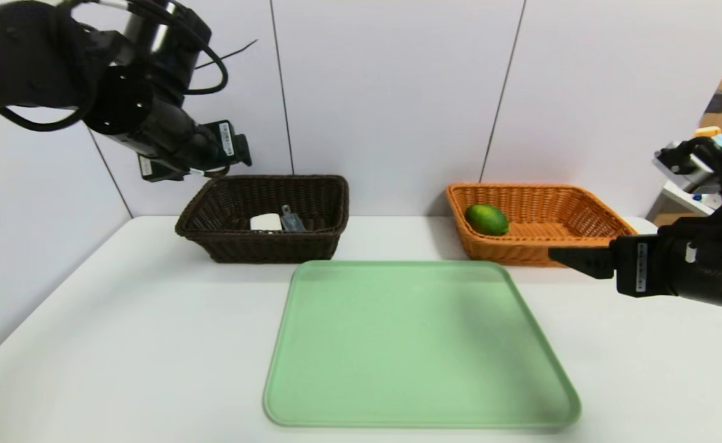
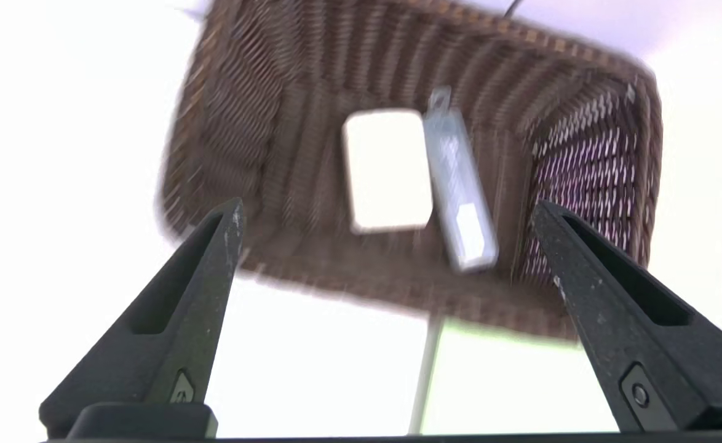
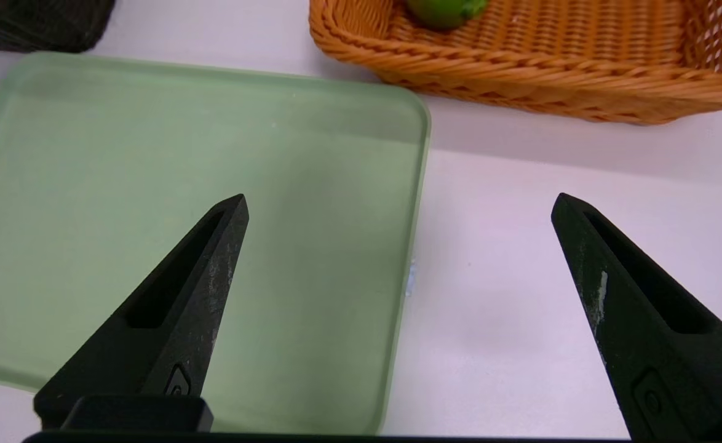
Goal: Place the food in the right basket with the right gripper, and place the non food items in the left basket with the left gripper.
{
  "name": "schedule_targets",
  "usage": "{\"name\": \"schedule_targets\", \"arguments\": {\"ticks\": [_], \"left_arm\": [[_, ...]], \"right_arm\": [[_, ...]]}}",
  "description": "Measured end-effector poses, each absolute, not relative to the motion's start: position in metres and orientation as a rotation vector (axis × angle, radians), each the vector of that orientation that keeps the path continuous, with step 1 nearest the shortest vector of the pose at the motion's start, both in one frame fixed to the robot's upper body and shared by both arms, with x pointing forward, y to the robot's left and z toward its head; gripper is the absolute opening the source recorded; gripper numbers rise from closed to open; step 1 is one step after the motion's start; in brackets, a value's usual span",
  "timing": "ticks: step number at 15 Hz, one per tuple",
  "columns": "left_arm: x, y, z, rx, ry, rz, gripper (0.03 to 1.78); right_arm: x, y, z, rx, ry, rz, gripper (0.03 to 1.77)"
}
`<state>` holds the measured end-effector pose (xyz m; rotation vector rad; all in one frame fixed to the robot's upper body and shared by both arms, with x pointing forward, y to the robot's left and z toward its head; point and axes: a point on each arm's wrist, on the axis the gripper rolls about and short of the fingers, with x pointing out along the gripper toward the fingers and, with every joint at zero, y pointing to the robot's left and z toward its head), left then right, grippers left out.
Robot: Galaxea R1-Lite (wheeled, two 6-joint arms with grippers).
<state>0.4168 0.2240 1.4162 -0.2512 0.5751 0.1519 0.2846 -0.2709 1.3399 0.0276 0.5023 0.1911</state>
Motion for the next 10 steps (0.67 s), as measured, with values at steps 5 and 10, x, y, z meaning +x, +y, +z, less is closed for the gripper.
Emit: {"name": "schedule_targets", "arguments": {"ticks": [5,10], "left_arm": [[0.343,0.241,1.421,-0.19,0.593,0.212,1.67],[0.272,0.26,1.405,-0.141,0.618,0.215,1.69]], "right_arm": [[0.255,-0.282,1.362,0.001,0.381,0.21,1.7],[0.23,-0.29,1.375,-0.032,0.295,0.222,1.7]]}}
